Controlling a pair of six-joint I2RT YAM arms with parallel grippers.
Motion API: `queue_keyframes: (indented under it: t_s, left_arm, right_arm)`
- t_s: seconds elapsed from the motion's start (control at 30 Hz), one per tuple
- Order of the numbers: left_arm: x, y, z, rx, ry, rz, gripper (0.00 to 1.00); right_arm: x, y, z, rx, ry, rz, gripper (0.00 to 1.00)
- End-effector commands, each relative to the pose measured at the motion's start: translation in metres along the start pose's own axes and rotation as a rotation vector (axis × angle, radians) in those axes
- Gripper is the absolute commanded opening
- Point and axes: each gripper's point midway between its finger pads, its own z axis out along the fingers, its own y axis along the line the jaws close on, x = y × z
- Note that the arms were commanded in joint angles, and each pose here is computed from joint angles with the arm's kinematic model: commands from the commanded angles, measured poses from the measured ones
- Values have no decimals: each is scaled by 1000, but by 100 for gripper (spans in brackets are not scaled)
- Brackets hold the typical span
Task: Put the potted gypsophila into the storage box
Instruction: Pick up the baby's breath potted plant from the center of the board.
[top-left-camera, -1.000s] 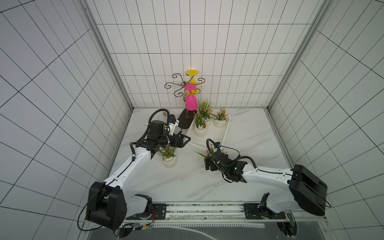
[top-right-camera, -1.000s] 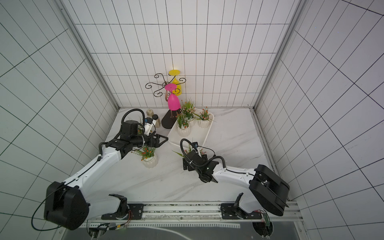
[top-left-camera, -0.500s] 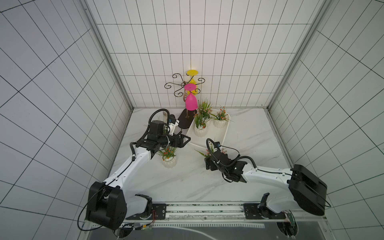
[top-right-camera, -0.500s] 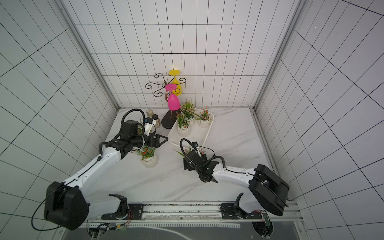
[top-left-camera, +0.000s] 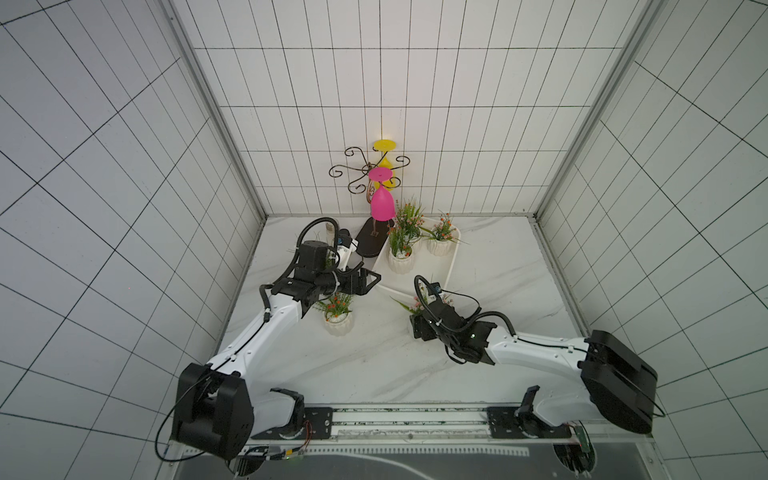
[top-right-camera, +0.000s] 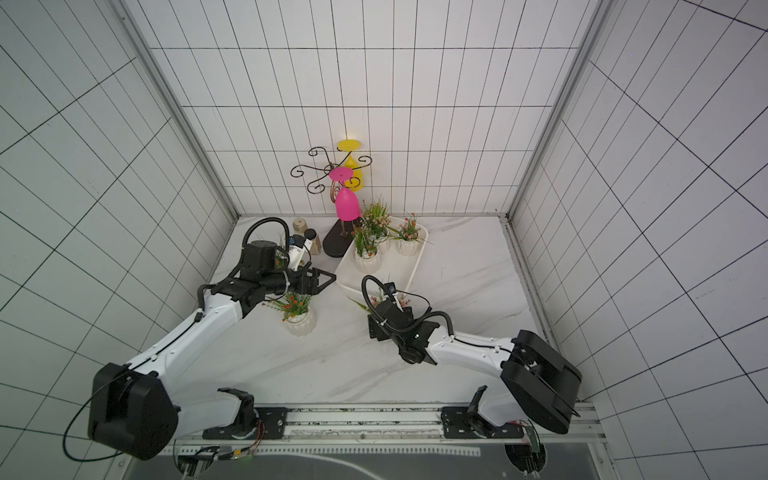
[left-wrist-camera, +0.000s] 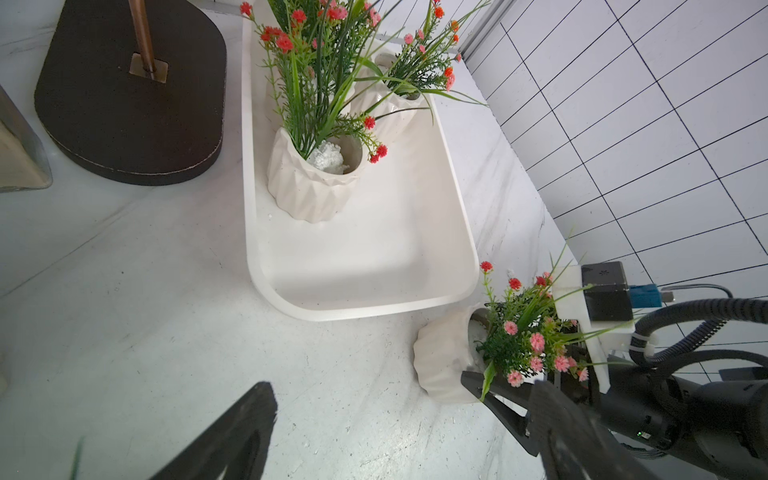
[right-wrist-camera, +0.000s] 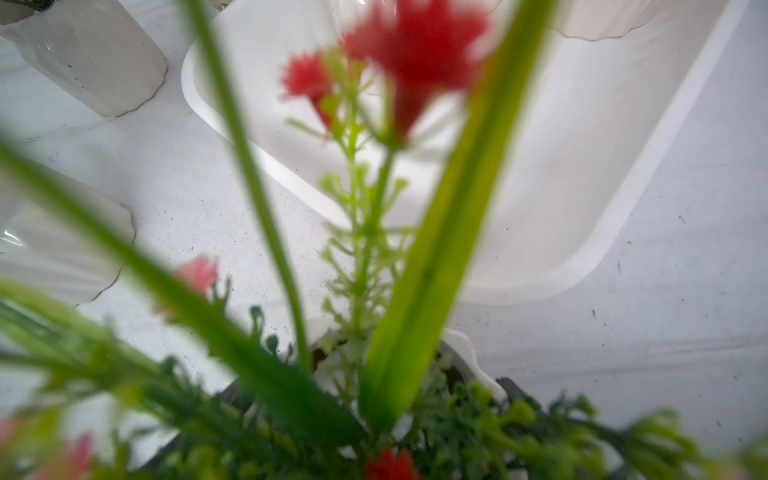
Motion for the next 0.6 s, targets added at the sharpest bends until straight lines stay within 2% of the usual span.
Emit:
queue_keyframes:
  t_s: [0.0, 0.3, 0.57]
  left_arm:
    - [1, 3, 2, 4, -4, 0, 95]
    - [0, 4, 2, 1, -7, -1, 95]
    - [1, 5, 2, -5, -6, -2, 94]
  right_arm:
    - [-33, 13, -19, -55, -77, 30, 84]
    - [-37, 12, -47, -116, -97, 13, 82]
    - [-43, -2, -76, -109, -114, 2, 82]
